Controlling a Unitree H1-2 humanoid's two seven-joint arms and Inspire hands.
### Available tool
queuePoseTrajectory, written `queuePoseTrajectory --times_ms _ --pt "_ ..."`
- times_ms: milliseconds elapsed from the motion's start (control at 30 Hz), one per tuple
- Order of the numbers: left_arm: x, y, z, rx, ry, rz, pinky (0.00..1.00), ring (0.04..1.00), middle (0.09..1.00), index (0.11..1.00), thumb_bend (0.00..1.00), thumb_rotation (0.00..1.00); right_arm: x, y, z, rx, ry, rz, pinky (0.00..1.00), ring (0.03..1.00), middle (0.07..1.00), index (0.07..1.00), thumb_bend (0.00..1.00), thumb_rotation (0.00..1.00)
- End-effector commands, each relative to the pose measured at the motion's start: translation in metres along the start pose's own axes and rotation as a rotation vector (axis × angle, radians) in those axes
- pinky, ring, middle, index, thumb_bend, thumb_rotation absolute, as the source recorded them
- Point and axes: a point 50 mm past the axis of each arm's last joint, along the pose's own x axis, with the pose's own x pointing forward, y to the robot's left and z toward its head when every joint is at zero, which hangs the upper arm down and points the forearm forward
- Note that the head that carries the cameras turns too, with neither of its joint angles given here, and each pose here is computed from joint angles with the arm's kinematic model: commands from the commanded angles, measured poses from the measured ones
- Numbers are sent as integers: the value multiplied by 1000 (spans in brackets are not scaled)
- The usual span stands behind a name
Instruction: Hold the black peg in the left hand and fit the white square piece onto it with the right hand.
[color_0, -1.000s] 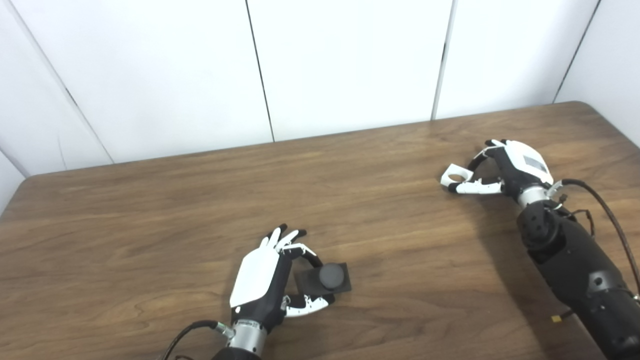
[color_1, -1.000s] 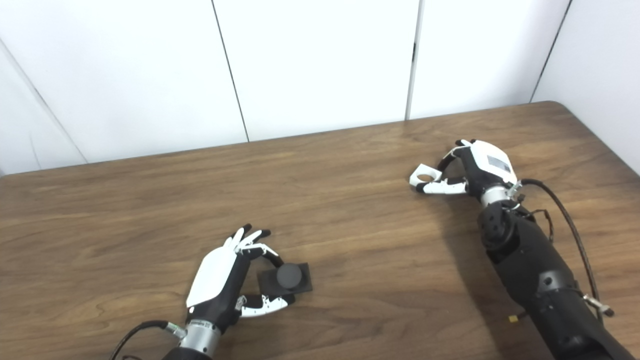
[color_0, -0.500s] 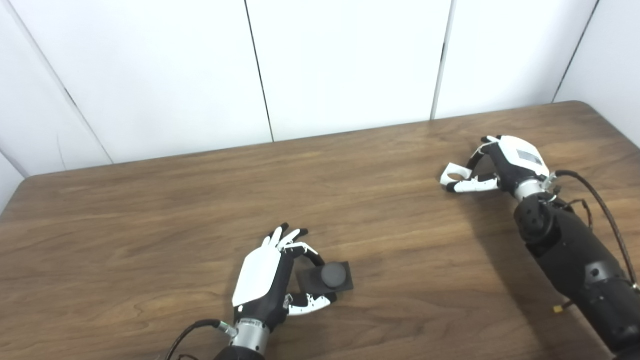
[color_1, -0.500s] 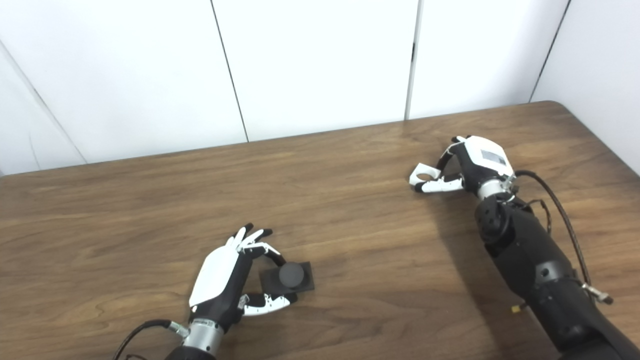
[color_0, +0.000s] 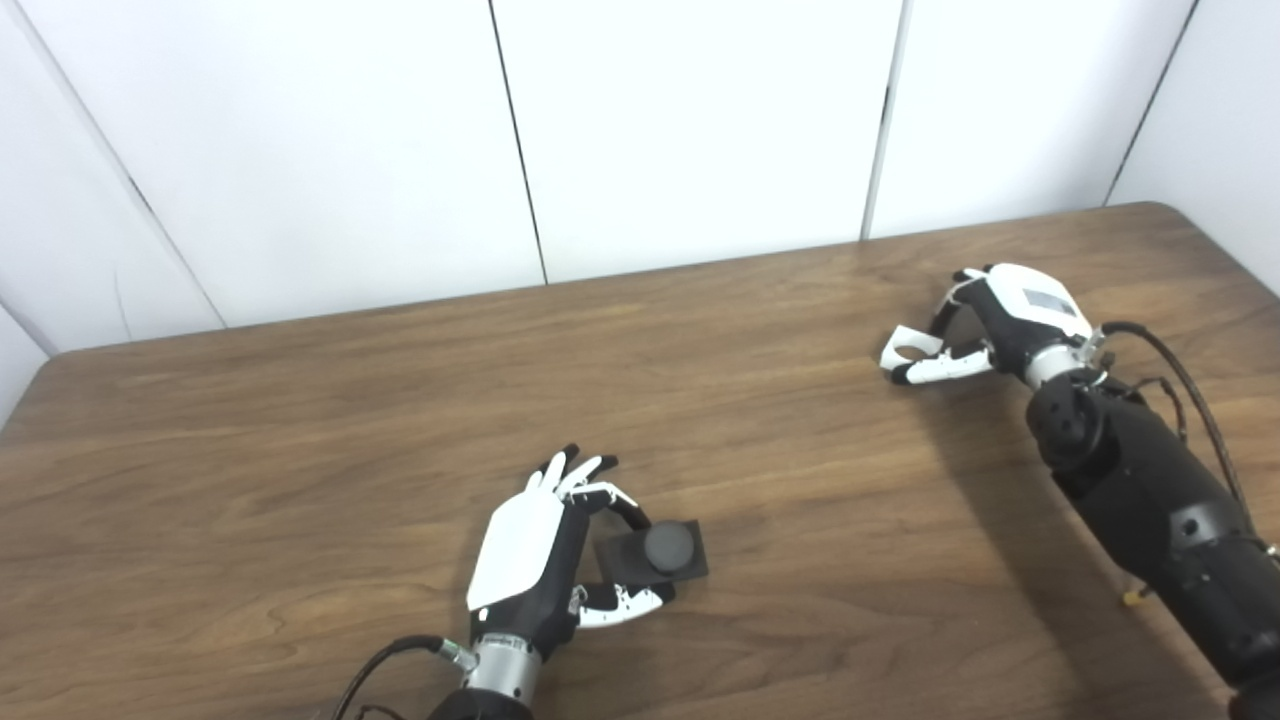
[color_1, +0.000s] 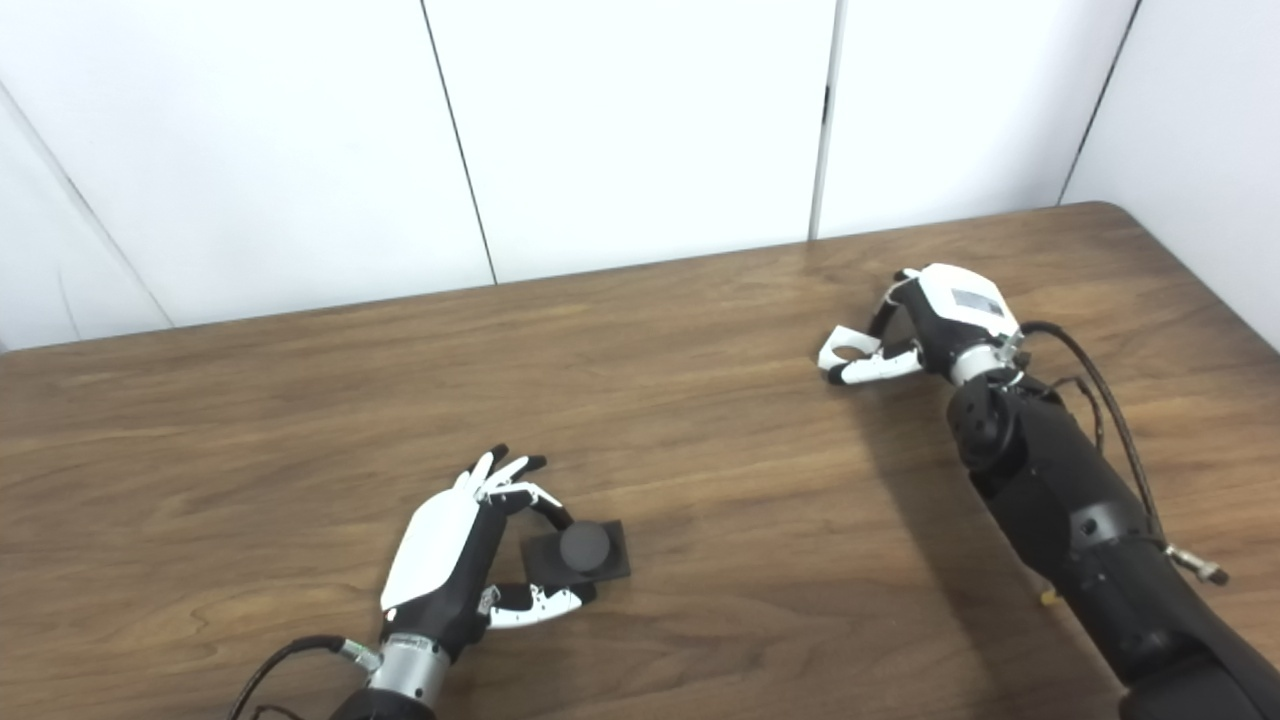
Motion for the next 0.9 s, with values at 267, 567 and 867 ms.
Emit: queuePoseTrajectory --times_ms 267,567,867 --pt "8 8 10 2 -37 48 1000 1000 901 488 518 69 -3 13 -3 -29 -17 63 991 977 895 491 527 154" --pt "8 8 11 1 -38 48 1000 1000 901 488 517 69 -5 10 -4 -28 -17 59 996 979 892 490 524 155" --pt "8 8 11 1 -35 50 1000 1000 900 488 518 69 -5 11 -4 -27 -9 66 980 977 890 489 523 158"
